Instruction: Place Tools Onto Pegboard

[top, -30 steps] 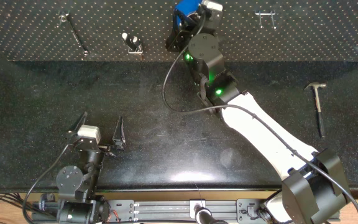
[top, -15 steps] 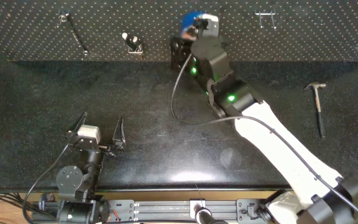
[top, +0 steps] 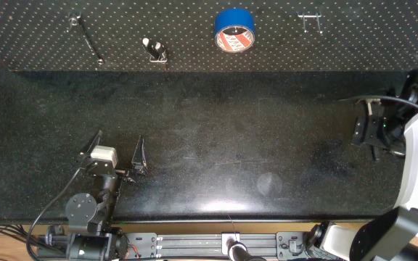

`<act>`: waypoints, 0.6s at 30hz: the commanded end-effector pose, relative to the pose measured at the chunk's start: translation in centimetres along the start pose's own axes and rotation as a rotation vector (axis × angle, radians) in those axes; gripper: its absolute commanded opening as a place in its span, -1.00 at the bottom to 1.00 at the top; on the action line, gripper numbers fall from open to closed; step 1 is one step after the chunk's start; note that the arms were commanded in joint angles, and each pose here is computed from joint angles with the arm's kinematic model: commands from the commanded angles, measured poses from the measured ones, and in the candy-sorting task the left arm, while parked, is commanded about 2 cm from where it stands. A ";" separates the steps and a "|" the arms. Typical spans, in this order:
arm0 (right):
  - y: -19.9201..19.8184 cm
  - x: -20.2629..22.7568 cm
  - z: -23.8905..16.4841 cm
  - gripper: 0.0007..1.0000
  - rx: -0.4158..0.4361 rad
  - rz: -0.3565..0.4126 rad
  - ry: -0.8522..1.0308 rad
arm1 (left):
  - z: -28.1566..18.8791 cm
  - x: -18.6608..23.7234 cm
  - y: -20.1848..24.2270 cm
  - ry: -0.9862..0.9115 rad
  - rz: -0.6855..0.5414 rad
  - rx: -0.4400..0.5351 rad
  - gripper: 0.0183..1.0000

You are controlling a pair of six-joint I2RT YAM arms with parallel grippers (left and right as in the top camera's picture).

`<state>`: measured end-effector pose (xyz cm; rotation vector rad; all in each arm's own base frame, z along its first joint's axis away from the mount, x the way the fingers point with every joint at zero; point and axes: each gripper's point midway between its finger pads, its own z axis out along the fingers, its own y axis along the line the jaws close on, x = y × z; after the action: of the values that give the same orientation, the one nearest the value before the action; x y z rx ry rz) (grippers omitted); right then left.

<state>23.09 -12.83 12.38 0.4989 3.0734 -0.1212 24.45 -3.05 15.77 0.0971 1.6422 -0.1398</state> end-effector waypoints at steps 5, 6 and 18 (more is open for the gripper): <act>-1.5 -3.3 5.5 0.95 -0.049 -0.444 -0.012 | 0.0 0.0 -0.1 -0.002 0.013 0.004 0.99; -1.5 -3.3 5.8 0.95 -0.053 -0.445 -0.003 | 0.0 0.0 -0.1 -0.002 0.013 0.004 0.99; -2.3 -5.0 11.6 0.95 -0.072 -0.359 0.043 | 0.0 0.0 -0.1 -0.002 0.013 0.004 0.99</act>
<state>27.65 -17.69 2.19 -0.0812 3.1361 -0.0482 24.45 -3.05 15.77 0.0971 1.6422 -0.1398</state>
